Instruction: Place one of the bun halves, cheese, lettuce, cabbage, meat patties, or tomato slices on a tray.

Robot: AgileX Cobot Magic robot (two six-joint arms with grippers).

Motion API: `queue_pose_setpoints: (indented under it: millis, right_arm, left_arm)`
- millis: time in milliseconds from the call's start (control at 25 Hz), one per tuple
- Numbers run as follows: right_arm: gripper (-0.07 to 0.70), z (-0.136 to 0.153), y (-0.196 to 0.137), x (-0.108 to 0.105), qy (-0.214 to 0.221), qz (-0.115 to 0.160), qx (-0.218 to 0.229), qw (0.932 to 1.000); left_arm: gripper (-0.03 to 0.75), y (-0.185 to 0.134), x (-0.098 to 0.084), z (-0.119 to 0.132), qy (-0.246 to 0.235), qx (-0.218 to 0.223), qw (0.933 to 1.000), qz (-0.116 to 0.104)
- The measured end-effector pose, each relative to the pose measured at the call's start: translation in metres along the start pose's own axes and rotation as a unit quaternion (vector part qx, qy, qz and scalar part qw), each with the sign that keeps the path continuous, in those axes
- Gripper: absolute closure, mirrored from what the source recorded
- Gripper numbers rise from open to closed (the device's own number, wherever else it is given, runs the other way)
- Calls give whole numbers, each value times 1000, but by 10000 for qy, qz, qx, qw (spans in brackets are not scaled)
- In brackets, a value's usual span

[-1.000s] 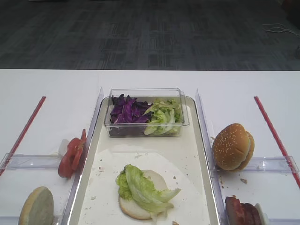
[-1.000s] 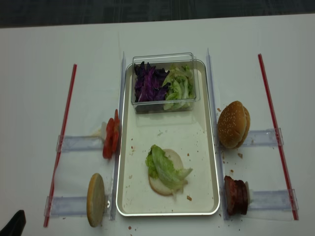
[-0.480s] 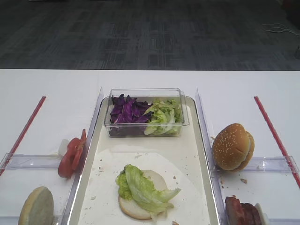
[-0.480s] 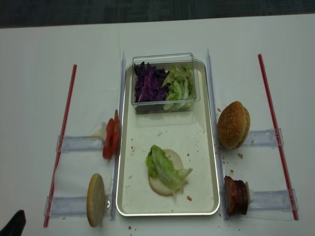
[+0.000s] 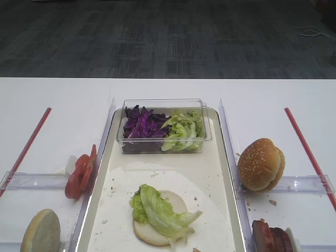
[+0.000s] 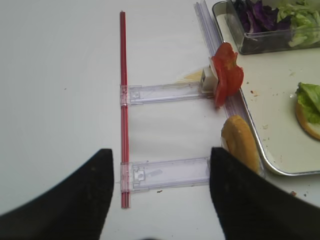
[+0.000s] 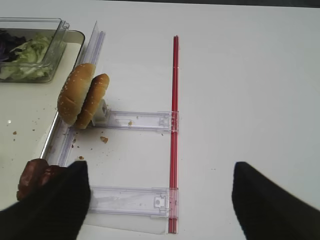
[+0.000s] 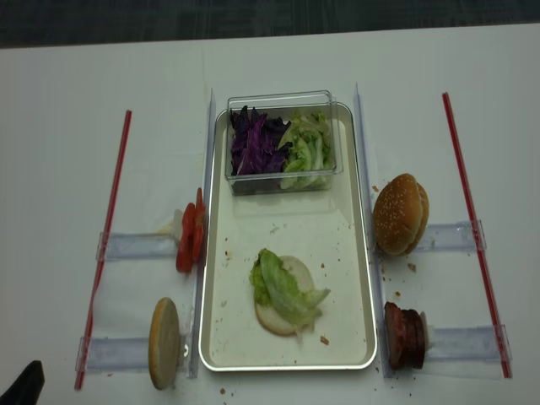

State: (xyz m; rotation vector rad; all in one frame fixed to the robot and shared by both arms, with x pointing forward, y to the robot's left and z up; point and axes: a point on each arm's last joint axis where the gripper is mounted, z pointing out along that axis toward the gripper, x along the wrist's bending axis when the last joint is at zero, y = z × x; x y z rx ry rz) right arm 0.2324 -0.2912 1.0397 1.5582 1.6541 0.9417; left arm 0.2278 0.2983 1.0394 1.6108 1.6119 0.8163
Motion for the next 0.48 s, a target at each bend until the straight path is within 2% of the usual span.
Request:
queue_pose_setpoints:
  millis: [480]
  right_arm:
    - [52,0,0,0,0,8,0,10000]
  left_arm:
    - [288,0,0,0,0,0,10000,0]
